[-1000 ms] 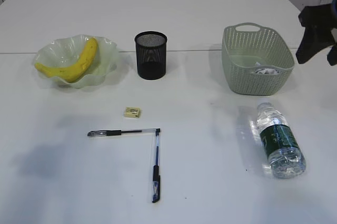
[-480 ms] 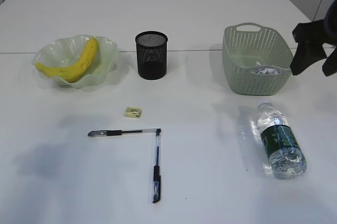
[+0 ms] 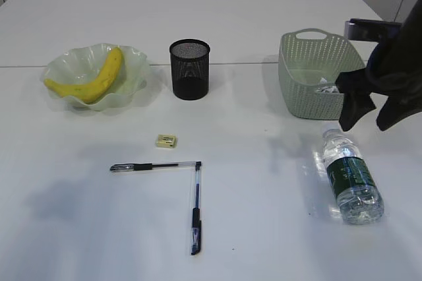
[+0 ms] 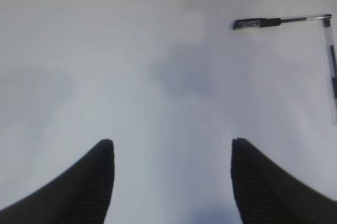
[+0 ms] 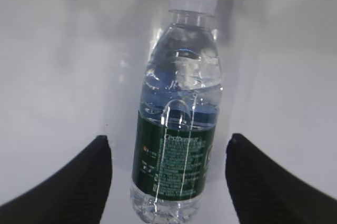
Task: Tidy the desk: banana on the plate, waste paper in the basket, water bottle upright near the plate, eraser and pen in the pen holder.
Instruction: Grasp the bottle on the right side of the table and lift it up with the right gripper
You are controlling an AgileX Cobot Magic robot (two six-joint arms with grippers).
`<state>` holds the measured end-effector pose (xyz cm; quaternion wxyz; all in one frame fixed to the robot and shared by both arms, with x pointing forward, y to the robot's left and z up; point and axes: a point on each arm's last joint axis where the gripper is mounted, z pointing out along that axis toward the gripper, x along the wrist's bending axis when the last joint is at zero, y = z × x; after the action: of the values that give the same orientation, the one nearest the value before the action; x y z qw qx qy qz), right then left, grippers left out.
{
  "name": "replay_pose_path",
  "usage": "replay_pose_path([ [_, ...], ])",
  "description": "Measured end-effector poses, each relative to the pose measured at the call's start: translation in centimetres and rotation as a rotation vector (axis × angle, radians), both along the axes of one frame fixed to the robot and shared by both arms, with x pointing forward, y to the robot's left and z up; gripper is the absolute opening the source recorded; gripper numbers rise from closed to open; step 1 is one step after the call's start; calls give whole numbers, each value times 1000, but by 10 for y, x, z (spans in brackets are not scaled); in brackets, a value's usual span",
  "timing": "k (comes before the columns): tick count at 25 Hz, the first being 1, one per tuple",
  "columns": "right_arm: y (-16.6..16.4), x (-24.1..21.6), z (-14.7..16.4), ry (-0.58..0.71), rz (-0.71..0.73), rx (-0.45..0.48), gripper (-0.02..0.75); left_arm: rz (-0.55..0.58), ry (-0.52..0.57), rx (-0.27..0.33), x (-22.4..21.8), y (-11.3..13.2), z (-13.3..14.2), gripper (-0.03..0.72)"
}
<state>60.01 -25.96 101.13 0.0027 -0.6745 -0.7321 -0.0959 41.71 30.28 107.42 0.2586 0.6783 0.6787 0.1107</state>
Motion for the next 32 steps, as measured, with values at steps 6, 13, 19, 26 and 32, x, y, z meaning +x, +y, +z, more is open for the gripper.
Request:
replay_pose_path([
  [6,33,16,-19,5,101,-112,501,0,0,-1,0,0,0,497],
  [13,35,32,-28,-3,75,-152,501,0,0,-2,0,0,0,497],
  [19,34,35,-49,63,61,-170,501,0,1,-3,0,0,0,497],
  [26,20,39,-55,83,14,-161,501,0,1,-3,0,0,0,497],
  [32,10,41,-58,97,-17,-125,501,0,1,-3,0,0,0,497],
])
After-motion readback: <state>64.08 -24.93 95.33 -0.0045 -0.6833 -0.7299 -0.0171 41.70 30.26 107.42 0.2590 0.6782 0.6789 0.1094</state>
